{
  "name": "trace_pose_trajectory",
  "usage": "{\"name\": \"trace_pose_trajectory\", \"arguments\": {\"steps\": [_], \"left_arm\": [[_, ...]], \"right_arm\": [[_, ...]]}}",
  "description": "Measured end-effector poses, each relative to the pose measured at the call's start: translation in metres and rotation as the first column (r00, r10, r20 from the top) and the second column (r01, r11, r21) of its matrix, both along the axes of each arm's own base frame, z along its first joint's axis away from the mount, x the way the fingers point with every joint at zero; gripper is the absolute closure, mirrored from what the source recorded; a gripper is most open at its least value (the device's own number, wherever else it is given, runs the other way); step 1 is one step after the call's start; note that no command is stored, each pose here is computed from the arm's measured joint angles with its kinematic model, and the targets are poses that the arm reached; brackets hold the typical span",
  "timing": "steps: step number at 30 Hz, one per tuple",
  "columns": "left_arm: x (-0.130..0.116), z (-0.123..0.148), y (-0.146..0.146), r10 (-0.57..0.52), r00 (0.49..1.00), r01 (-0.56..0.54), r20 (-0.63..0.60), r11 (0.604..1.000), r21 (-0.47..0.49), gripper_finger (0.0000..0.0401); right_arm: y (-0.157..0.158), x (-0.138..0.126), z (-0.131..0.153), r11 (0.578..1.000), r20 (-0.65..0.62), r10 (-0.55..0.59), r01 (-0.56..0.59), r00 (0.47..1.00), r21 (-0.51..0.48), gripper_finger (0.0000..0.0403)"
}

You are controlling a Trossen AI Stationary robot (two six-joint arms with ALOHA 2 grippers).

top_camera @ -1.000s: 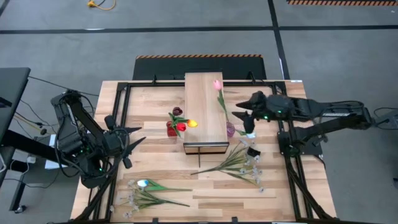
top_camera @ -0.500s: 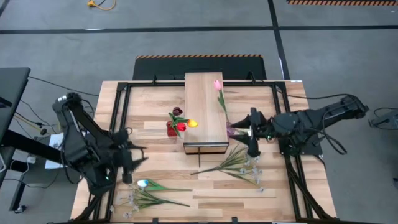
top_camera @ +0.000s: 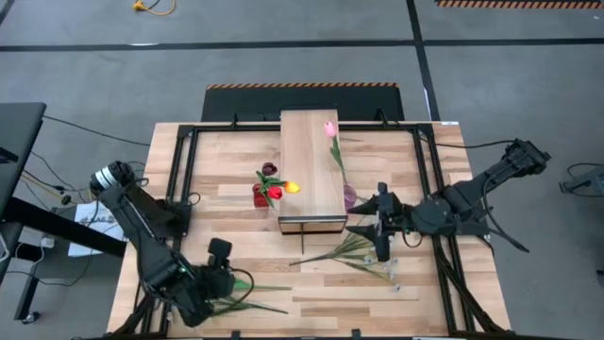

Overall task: Pick and place flowers into a vace then onto a shelf
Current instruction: Put the light blue tulip into the purple flower vase

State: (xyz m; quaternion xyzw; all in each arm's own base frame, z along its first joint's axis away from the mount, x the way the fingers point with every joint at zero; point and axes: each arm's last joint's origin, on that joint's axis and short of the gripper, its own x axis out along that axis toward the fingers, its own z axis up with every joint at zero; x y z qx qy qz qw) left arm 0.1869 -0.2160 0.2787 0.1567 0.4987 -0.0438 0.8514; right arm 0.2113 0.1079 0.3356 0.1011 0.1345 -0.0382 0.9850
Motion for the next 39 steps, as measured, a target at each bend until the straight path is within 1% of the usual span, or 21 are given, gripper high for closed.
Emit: {"name": "trace_pose_trajectory", "arguments": {"steps": [4,8,11,14,17,24,29,33,35,39], "left_arm": [[0.01,-0.002,0.0,0.008,1.0,-0.008,-0.001,0.999,-0.049,0.0266],[0.018,-0.012,-0.001,0.016,1.0,-0.017,-0.011,0.988,-0.156,0.0267],[0.02,-0.027,0.0,0.042,0.998,-0.049,-0.039,0.974,-0.221,0.0267],[0.018,-0.046,0.003,0.086,0.993,-0.103,-0.077,0.962,-0.251,0.0267],[0.016,-0.061,0.005,0.129,0.988,-0.147,-0.081,0.948,-0.283,0.0267],[0.007,-0.097,0.014,0.207,0.972,-0.233,-0.112,0.917,-0.324,0.0267],[0.003,-0.114,0.019,0.231,0.966,-0.258,-0.117,0.9,-0.351,0.0267],[0.001,-0.122,0.02,0.245,0.958,-0.283,-0.148,0.893,-0.349,0.0267],[0.002,-0.129,0.02,0.247,0.955,-0.29,-0.166,0.897,-0.333,0.0267],[0.01,-0.145,0.018,0.244,0.939,-0.315,-0.242,0.894,-0.32,0.0267]], "right_arm": [[0.01,0.002,-0.005,1.0,-0.013,0.024,-0.024,1.0,0.011,0.02],[0.018,0.004,-0.011,0.999,-0.036,0.039,-0.038,0.999,0.014,0.0198],[0.024,0.005,-0.016,0.999,-0.051,0.045,-0.045,0.998,0.001,0.0197],[0.03,0.006,-0.018,0.998,-0.051,0.06,-0.06,0.997,0.001,0.0198],[0.033,0.006,-0.02,0.998,-0.056,0.07,-0.07,0.996,0.001,0.02],[0.04,0.001,-0.018,0.995,-0.047,0.097,-0.096,0.994,0.02,0.0197],[0.045,-0.003,-0.018,0.992,-0.044,0.123,-0.122,0.991,0.022,0.02],[0.049,-0.006,-0.018,0.993,-0.038,0.118,-0.118,0.992,0.015,0.0198],[0.05,-0.007,-0.018,0.993,-0.037,0.119,-0.119,0.992,0.013,0.0197],[0.051,-0.008,-0.018,0.993,-0.037,0.121,-0.12,0.992,0.014,0.0199]]}}
